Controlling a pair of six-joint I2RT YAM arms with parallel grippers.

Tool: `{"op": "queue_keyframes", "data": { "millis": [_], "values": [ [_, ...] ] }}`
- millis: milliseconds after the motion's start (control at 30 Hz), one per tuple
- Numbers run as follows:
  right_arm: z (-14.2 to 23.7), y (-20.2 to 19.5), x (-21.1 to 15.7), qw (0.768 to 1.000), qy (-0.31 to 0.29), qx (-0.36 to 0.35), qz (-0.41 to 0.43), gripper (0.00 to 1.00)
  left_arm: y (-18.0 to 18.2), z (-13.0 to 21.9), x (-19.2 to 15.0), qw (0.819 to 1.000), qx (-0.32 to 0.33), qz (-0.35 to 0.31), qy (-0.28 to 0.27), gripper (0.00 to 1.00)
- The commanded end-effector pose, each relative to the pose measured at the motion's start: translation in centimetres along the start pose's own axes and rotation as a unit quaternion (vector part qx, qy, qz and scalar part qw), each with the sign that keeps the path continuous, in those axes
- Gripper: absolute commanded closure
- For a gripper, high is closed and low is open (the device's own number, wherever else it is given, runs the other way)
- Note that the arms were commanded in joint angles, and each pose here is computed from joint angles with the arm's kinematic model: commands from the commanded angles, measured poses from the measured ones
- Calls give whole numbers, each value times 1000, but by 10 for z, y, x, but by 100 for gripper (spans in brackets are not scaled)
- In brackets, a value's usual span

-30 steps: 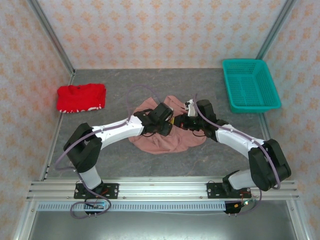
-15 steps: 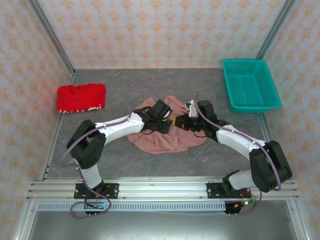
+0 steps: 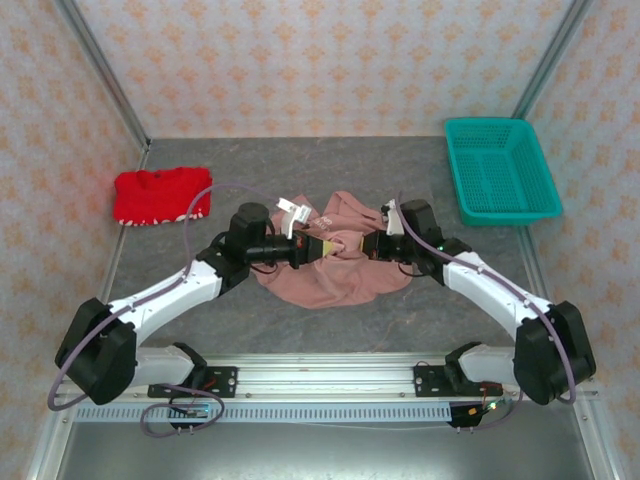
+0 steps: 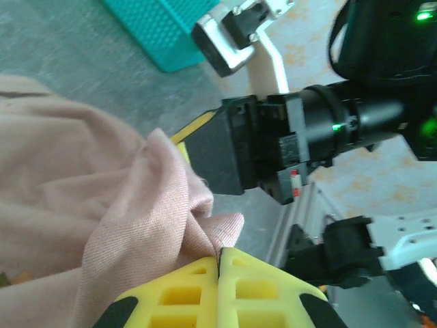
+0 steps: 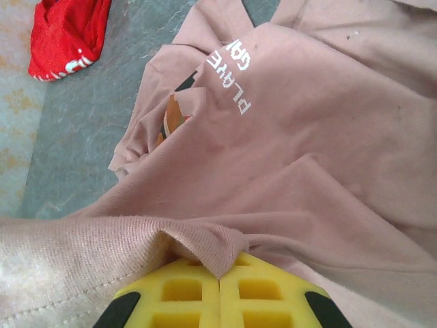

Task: Fold the inside-out t-shirt
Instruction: Adjust the T-shirt at the center of the table.

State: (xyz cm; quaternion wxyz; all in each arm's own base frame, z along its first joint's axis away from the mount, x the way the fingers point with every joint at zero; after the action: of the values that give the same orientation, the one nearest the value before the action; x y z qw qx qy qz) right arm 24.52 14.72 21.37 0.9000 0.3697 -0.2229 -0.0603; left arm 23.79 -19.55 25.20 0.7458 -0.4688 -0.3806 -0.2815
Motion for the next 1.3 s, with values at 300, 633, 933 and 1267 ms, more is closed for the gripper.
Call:
{"op": "queue_keyframes", "data": {
  "millis": [300,633,933,1267],
  "values": [
    [46,30,20,998,-11,-28,49,100,-35,32,16,996,-70,-46,-1,100],
    [32,35,-6,982,18,-96,159,69,-45,38,39,995,-72,-26,-63,100],
    [66,60,-38,931,-135,68,332,54,-40,37,37,999,-36,-15,-32,100],
    [51,75,-30,908,-131,93,387,51,-40,36,37,999,-38,-16,-20,100]
  ]
}}
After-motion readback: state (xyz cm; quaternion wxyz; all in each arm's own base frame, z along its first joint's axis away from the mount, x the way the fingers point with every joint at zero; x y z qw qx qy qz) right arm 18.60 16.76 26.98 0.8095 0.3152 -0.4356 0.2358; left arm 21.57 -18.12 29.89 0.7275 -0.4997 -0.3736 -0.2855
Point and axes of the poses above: each hand's point on the last joint's axis, 136 mm out from that joint toward the fingers, its own z axis back along the fingers, its own y axis along the line the jaws close on, x = y × z, the point moved 10 cm from there along z, back along the fingers, and after that the axes turned 13 degrees about -z, right-handed, at the moved point
